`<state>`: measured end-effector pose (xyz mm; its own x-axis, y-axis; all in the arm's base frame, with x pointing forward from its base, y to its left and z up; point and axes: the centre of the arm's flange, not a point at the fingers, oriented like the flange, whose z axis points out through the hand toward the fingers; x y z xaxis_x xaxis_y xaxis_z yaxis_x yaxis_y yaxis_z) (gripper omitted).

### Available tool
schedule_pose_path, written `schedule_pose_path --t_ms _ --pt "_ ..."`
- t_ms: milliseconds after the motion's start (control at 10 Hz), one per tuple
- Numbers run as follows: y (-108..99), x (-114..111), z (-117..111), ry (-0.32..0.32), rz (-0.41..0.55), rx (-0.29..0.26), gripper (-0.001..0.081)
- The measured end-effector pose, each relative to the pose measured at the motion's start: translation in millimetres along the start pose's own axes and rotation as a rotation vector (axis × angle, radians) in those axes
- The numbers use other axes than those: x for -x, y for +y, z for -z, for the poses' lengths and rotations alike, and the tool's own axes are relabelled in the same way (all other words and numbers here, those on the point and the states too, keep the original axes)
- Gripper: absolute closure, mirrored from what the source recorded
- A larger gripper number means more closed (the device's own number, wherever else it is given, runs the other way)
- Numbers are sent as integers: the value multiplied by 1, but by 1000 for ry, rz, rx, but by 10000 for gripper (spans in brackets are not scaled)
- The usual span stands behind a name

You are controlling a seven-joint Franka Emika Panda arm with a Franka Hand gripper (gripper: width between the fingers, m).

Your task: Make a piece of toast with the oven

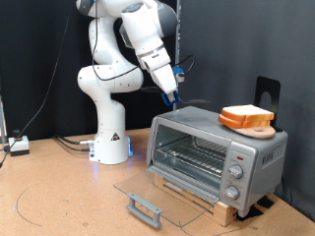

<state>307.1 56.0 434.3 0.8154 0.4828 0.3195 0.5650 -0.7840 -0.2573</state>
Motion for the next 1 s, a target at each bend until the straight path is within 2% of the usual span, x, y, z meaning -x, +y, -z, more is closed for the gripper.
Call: schedule_pose_path --t_ms 200,400,700,900,1000 --pt "9 -2 3 60 -36 60 412" --pt "35 9 15 108 -119 99 412" --pt "71 34 31 98 -193 143 412" --pt "91 49 36 83 -207 120 412" --pt "91 48 36 83 -204 124 412"
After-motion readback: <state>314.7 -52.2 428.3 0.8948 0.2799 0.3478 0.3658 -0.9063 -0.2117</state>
